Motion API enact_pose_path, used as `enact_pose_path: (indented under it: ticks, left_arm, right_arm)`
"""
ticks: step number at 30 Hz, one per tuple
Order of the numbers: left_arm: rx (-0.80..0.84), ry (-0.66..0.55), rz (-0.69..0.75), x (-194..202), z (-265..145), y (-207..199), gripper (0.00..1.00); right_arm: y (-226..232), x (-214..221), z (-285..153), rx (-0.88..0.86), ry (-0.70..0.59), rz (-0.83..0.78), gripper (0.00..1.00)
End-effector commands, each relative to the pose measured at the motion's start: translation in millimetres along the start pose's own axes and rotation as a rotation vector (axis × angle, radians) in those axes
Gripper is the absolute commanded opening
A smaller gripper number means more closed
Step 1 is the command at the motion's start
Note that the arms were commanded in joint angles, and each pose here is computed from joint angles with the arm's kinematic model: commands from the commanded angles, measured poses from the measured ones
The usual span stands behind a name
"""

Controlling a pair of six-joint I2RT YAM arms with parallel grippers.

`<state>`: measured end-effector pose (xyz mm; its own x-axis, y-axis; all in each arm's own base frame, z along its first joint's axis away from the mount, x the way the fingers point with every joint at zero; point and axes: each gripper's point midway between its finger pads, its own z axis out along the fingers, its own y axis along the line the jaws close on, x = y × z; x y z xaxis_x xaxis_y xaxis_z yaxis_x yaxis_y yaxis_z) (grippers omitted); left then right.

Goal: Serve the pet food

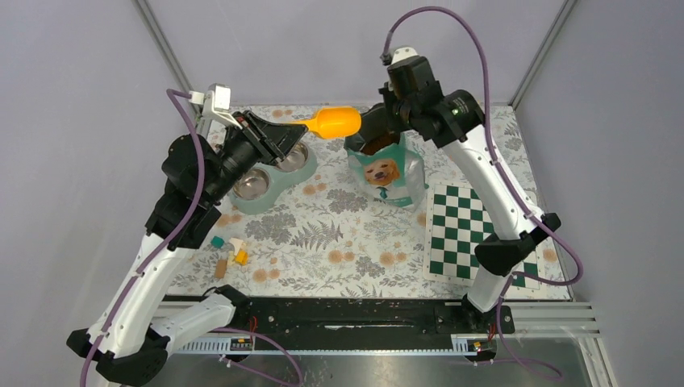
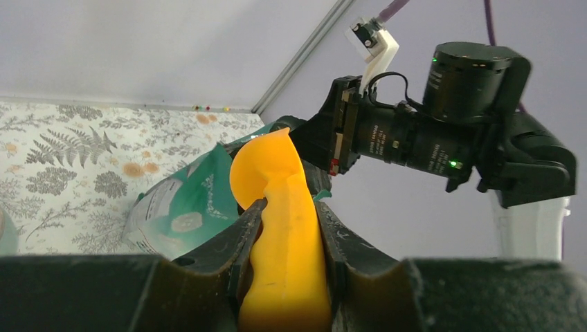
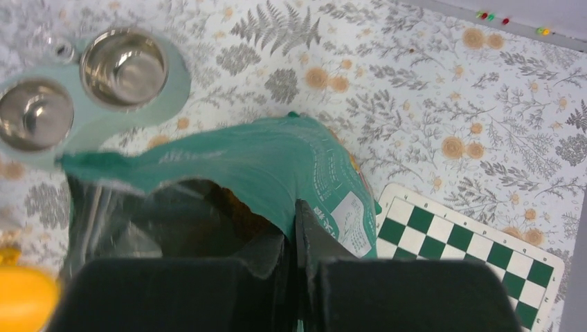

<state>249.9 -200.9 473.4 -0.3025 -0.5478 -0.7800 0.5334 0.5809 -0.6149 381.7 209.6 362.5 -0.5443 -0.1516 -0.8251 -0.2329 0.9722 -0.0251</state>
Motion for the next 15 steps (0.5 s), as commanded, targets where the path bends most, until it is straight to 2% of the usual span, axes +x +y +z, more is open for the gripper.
enact_pose_path:
  ticks: [1,15]
  left_arm:
    - [0.079,-0.043,0.014,-7.6,-11.7,-14.8,0.0]
    - [-0.138,0.046,-0.039,34.0,-20.6,41.0,0.0]
  right_arm:
    - [17.4,-33.5,-49.3,-0.029,-0.188,0.021,0.0]
    - [73.9,22.2,-47.0,-0.089,-0.077,-0.071,0.0]
